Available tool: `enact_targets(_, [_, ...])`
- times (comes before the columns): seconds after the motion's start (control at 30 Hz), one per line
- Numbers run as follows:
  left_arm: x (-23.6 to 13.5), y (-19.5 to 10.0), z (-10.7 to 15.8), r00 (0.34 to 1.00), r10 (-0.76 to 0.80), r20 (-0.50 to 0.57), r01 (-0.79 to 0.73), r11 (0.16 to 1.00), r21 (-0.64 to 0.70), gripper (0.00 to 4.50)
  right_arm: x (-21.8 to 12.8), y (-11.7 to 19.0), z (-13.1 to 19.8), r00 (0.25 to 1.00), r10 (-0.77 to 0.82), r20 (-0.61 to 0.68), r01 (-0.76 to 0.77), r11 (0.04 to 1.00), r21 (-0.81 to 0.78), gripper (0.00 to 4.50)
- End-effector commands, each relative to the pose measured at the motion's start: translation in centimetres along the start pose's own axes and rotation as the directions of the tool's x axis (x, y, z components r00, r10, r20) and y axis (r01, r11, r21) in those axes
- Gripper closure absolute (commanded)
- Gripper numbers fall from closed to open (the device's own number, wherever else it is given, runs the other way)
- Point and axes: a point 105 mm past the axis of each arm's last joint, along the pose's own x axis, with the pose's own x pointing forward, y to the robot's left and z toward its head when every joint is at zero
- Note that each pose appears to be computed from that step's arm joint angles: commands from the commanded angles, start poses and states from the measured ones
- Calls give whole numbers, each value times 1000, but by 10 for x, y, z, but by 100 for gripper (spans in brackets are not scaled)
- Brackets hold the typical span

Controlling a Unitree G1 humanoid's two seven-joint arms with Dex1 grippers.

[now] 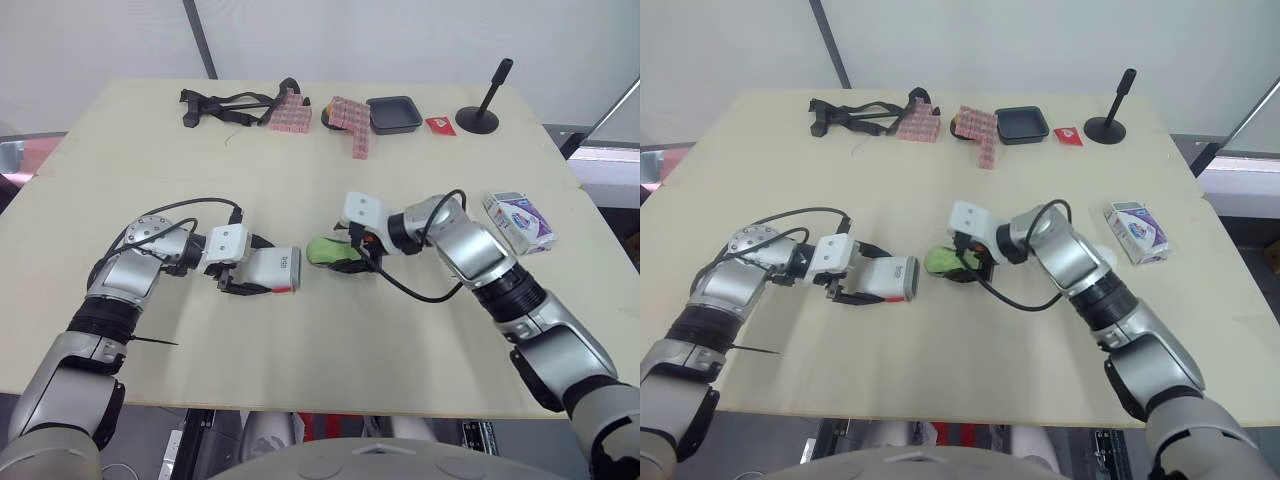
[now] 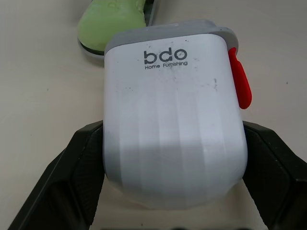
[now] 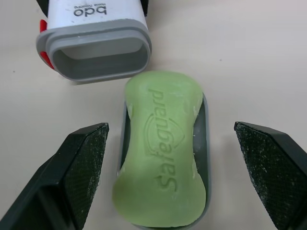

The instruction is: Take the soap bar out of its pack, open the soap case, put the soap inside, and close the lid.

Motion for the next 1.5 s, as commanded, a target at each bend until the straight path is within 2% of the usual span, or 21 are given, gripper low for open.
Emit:
enact_targets(0.03, [-7,3,2,1000,26,6,-26,1000,9,103,-3,-6,7,999,-20,32,20,1000,-2,0])
enact_targets(0.53, [-7,3,2,1000,24,5,-24,1000,9,103,7,10,-7,1000,14,-14,-13,999,47,0])
enact_targets(0.87, [-7,3,0,1000,27,4,-27,1000,6,103,15,7,-20,999,-33,-31,35,996,76,0])
enact_targets(1.07, [-7,3,2,1000,27,5,-27,1000,8,103,17,5,-23,998,-44,-36,47,995,83,182])
enact_targets(1.1, [-7,3,2,1000,27,5,-27,1000,9,103,17,5,-23,998,-43,-38,46,996,82,193])
enact_targets(1.27, [-7,2,3,1000,26,6,-26,1000,10,103,13,8,-24,999,-19,-45,22,999,49,193])
enact_targets(1.5, [-6,5,6,999,37,21,-37,999,4,103,-13,11,1,997,76,-12,-77,989,-128,193])
